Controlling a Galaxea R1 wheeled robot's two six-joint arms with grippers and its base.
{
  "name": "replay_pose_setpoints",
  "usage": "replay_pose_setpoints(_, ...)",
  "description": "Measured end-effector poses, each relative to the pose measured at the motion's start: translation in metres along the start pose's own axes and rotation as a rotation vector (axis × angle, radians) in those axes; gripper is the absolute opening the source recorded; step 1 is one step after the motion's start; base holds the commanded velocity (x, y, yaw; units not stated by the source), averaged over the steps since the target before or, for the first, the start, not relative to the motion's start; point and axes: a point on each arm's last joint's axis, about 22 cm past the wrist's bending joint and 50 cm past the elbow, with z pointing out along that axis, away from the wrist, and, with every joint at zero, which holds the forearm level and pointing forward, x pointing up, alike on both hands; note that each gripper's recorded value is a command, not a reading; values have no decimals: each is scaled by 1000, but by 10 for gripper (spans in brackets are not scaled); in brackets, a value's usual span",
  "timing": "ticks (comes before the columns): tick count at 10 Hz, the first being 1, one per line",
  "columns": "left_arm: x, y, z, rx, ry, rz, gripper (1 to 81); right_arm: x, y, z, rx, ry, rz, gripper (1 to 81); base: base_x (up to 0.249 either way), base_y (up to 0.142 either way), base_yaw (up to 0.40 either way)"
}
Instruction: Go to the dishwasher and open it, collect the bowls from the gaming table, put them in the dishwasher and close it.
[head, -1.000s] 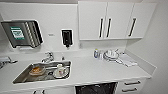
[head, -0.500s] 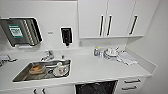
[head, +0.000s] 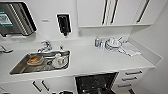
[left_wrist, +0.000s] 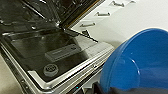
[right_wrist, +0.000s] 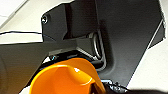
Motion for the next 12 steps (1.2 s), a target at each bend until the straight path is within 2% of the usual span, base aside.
replay_pose_setpoints(3, 33, 1, 37, -7, -57, -10, 10, -32, 4, -3, -11, -74, 43, 10, 0, 0, 0)
replay_pose_setpoints(5, 47, 12, 73, -28, -102, -18, 10, -50, 5, -5, -16, -118, 70, 10, 0, 0, 0)
replay_pose_setpoints(6, 51, 12, 91, -22, -131, -21, 10, -59, 7, -7, -19, -140, 82, 10, 0, 0, 0)
replay_pose_setpoints(8, 67, 1, 124, 15, -175, -35, 10, -73, 10, -11, -25, -178, 104, 10, 0, 0, 0)
replay_pose_setpoints(10, 84, -8, 151, 43, -200, -48, 10, -87, 6, -13, -22, -210, 127, 10, 0, 0, 0)
replay_pose_setpoints(11, 86, -14, 159, 58, -210, -58, 10, -92, 6, -14, -23, -222, 134, 10, 0, 0, 0)
replay_pose_setpoints(12, 89, -24, 164, 84, -218, -65, 10, -92, 5, -14, -21, -223, 135, 10, 0, 0, 0)
